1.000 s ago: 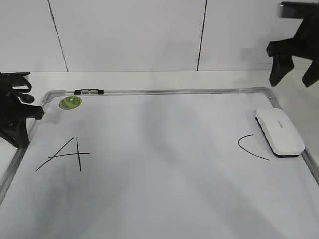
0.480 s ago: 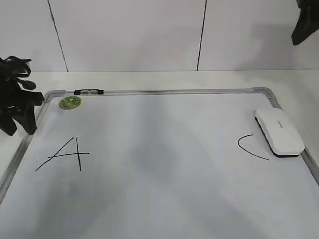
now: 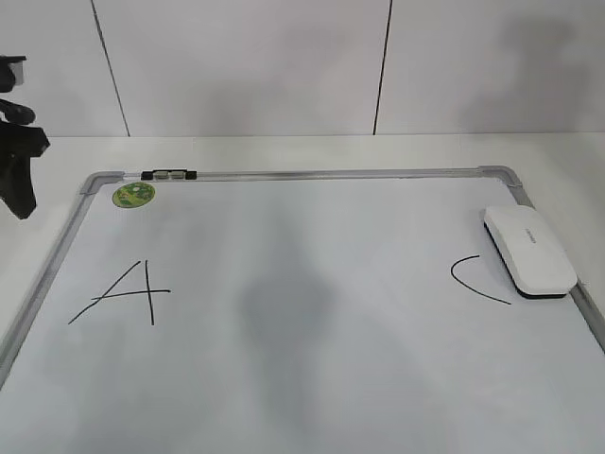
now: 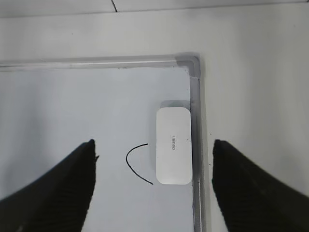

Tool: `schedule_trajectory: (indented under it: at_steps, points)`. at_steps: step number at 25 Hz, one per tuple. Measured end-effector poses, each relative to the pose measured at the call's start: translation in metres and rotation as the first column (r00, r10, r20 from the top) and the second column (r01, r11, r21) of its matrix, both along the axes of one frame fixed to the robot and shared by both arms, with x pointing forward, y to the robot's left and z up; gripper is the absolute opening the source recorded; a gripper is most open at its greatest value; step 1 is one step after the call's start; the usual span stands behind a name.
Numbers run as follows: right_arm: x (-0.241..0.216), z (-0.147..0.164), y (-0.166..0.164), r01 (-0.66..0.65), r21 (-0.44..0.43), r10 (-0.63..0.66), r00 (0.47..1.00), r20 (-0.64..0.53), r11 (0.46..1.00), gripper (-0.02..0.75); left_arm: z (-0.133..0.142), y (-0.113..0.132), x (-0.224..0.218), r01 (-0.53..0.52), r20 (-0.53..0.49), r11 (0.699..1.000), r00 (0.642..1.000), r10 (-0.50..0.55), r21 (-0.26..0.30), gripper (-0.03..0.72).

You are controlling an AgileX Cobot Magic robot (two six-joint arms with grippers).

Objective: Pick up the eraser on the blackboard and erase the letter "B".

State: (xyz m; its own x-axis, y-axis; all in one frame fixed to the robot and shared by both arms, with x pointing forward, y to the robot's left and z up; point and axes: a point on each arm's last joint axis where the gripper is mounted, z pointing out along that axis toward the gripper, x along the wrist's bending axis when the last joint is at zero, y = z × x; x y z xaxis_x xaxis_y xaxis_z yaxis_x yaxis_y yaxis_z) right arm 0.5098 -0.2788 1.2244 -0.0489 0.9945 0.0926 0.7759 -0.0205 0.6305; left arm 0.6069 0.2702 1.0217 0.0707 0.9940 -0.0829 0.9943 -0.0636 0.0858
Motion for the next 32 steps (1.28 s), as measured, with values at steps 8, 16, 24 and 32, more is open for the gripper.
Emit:
schedule_trajectory:
  at_steps: [8,16,24,32]
  points:
    - [-0.067,0.024,0.002,-0.027,0.057,0.021,0.993,0.112,0.998,0.591,0.070,0.002,-0.032,0.002,0.190,1.000,0.982,-0.001,-0.008,0.360]
    - [-0.148,-0.009,-0.002,-0.027,0.059,0.021,0.993,0.113,0.998,0.590,0.130,0.008,-0.118,0.006,0.366,1.000,0.931,0.001,-0.017,0.360]
    - [-0.209,-0.043,-0.005,-0.030,0.060,0.021,0.988,0.156,0.998,0.590,0.140,0.016,-0.211,0.002,0.480,1.000,0.877,-0.003,0.002,0.354]
    - [-0.224,-0.057,-0.005,-0.034,0.063,0.023,0.987,0.160,0.997,0.589,0.127,0.023,-0.301,0.000,0.618,1.000,0.786,0.000,-0.001,0.349]
